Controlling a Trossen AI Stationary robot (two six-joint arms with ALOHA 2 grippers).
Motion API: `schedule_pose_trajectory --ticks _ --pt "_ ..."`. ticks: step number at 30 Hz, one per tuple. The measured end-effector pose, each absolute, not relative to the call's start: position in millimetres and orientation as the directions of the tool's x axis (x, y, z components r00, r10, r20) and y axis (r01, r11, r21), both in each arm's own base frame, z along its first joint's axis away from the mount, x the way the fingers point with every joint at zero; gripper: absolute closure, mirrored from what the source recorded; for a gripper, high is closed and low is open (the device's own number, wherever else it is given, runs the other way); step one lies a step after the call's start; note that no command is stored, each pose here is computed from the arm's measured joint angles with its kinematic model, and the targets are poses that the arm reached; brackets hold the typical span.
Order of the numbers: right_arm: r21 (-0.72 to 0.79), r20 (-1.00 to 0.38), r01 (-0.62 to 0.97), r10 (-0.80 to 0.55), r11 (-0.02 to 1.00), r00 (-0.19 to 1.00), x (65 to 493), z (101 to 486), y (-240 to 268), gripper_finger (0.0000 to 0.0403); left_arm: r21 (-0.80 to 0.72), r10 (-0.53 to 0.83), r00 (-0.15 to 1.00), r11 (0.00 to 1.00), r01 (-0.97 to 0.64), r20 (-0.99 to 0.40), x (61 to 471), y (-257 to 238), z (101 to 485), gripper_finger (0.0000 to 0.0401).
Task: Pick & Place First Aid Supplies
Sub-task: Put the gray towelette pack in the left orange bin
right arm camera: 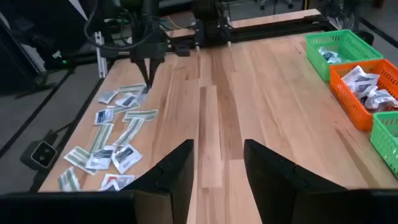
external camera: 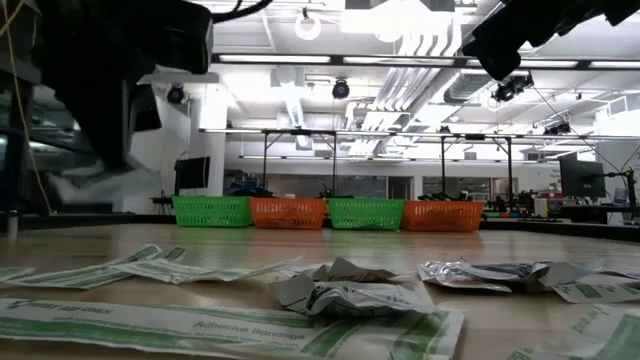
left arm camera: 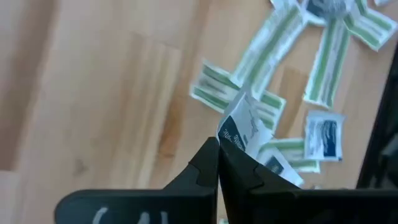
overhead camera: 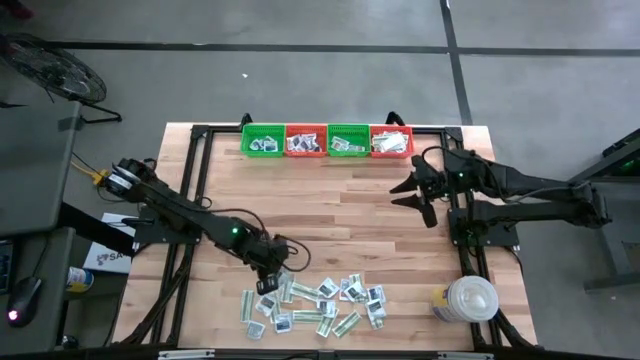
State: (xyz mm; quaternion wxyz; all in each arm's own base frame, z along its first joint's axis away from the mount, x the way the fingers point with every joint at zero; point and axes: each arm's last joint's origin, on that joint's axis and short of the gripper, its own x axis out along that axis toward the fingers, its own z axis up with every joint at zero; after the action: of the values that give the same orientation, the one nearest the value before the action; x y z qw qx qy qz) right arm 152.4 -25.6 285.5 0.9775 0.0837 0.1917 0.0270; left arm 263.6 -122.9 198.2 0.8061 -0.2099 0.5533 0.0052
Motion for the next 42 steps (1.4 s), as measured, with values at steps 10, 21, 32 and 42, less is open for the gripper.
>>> schedule_pose_trajectory --ticks 10,21,32,42 --pt "0.184 -0.366 0.006 0.063 0.983 0.929 161 284 -29 0.027 -0.257 -0.076 0.511 0.92 -0.295 -0.856 251 -111 226 0.0401" --pt "0.19 -0.321 0.005 0.058 0.982 0.945 169 287 -31 0.027 -0.115 0.228 0.687 0.902 -0.415 -0.69 260 -77 251 0.0401" --pt "0.224 -0.307 0.024 0.047 0.974 0.951 175 286 -36 0.027 -0.049 0.323 0.791 0.913 -0.406 -0.519 288 -17 270 0.0401" --pt "0.274 -0.257 0.081 -0.008 0.958 0.966 182 288 -51 0.027 0.017 0.352 0.843 0.925 -0.378 -0.407 296 31 283 0.0401"
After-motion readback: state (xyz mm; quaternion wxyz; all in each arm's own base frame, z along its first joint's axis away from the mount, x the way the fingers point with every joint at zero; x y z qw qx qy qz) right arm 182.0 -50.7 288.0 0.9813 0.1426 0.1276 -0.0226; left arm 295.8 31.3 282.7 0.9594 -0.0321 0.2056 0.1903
